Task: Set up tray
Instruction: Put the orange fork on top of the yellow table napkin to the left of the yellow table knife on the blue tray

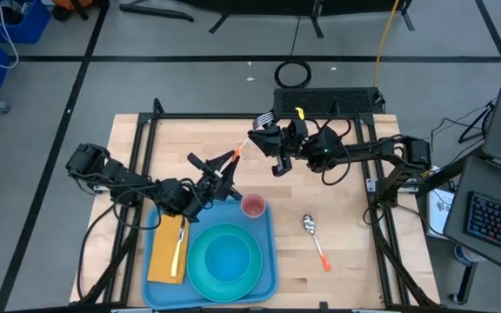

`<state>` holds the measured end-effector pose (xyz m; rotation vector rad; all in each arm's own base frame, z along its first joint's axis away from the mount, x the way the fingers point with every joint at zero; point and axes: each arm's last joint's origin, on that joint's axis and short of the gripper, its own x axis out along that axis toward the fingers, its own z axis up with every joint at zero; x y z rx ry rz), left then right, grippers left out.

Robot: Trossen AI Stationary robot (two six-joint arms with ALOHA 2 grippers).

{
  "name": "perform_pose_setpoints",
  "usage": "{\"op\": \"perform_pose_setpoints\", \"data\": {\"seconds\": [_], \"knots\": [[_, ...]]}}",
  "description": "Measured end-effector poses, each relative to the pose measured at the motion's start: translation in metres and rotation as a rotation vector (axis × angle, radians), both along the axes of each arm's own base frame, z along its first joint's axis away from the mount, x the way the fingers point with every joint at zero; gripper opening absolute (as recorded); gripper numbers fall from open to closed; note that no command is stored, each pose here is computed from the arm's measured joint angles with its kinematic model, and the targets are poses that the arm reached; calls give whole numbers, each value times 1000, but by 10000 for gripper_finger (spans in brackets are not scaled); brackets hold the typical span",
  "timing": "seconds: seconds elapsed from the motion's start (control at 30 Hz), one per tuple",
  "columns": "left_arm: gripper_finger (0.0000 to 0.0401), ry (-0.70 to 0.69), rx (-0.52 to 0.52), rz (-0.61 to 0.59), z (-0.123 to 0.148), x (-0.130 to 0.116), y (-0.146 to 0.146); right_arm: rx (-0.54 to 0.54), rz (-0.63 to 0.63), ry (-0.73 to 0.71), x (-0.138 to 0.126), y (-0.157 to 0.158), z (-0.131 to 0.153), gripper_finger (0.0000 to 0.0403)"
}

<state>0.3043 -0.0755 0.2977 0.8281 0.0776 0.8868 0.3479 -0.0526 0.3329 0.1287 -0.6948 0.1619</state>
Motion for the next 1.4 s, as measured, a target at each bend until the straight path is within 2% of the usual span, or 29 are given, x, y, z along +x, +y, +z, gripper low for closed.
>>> {"op": "perform_pose_setpoints", "data": {"seconds": [0.1,0.3,0.6,0.8,0.87,1.03,1.2,1.4], "knots": [[79,-4,-6,5,0,0,0,-2,3,1,0,0,0,1],[15,-28,-34,31,3,-3,1,-24,0,2,1,5,0,1],[11,-19,-33,62,4,-4,2,-25,-1,31,3,6,-2,2],[8,33,-28,139,10,-11,3,-19,3,93,7,7,-8,56],[7,59,-27,149,11,-14,1,-43,-16,104,9,7,-11,81],[7,14,-54,119,24,-27,-7,-131,-59,60,6,8,-6,134],[7,-2,-56,118,32,-34,-6,-241,29,87,8,15,-10,167],[7,-53,-92,131,42,-47,3,-342,184,112,9,24,-14,174]]}}
